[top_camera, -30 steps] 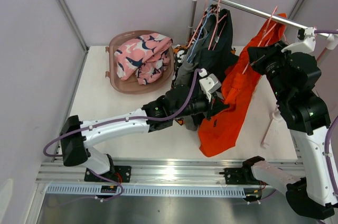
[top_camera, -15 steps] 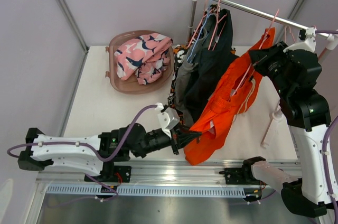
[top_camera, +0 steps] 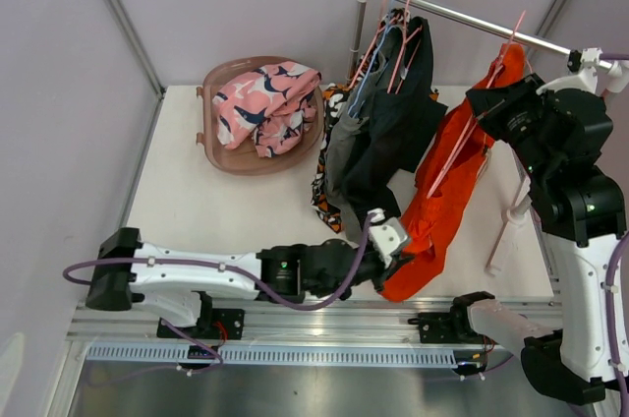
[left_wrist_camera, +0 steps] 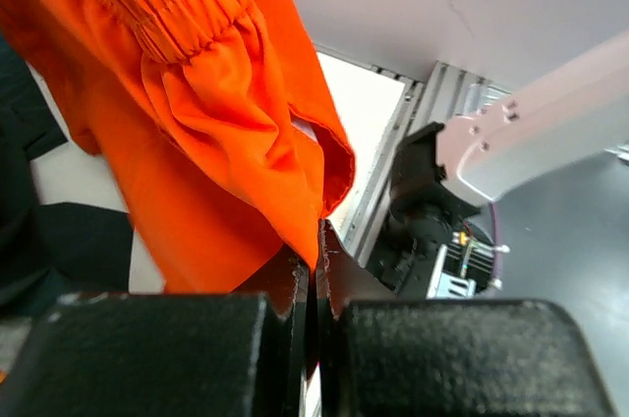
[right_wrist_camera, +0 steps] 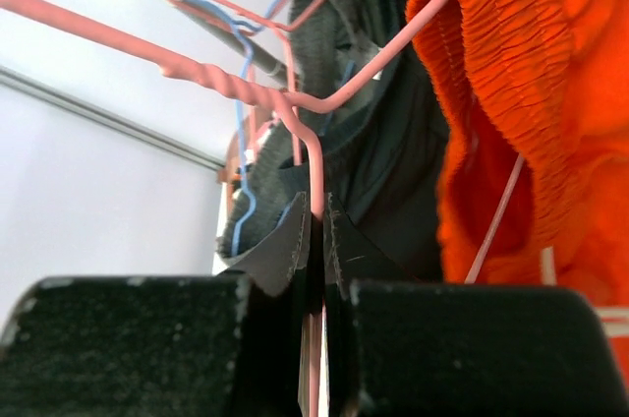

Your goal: Remove the shorts from the hanger

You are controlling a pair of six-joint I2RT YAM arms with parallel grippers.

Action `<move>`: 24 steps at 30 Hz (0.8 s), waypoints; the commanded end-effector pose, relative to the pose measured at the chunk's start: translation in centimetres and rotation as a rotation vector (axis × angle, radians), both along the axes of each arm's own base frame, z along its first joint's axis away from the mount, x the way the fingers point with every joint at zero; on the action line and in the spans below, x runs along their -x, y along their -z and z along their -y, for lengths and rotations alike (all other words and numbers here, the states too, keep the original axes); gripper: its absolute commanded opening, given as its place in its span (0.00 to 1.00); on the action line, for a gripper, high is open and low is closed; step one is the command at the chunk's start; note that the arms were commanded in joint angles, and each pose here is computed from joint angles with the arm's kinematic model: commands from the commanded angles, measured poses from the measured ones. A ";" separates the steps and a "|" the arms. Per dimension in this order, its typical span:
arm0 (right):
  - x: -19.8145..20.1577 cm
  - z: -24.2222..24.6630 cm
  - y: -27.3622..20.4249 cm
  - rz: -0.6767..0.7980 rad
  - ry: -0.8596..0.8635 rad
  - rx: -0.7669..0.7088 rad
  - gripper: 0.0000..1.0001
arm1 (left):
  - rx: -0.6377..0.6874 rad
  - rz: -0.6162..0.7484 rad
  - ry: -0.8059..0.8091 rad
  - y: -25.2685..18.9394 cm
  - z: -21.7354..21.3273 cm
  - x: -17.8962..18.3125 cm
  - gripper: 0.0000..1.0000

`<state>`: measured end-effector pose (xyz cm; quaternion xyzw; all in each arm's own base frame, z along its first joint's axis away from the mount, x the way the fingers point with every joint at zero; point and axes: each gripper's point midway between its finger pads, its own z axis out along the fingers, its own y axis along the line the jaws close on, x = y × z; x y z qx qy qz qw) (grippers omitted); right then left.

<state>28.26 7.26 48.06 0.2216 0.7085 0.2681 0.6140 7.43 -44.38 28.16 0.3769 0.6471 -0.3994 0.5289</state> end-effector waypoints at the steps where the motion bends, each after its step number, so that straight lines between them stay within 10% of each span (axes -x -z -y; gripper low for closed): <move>1: 2.4 -0.4 -4.8 0.127 -0.048 -0.057 0.00 | 0.106 0.026 -0.106 -4.5 1.7 -3.5 0.00; 13: 9.8 -6.2 -4.6 0.034 -0.422 -0.385 0.00 | 0.115 -0.016 -0.444 -7.7 0.5 -20.8 0.00; 24: 13.0 -2.5 -7.0 0.074 -0.264 -0.251 0.00 | 0.096 -0.085 -0.435 -6.6 -0.8 -21.5 0.00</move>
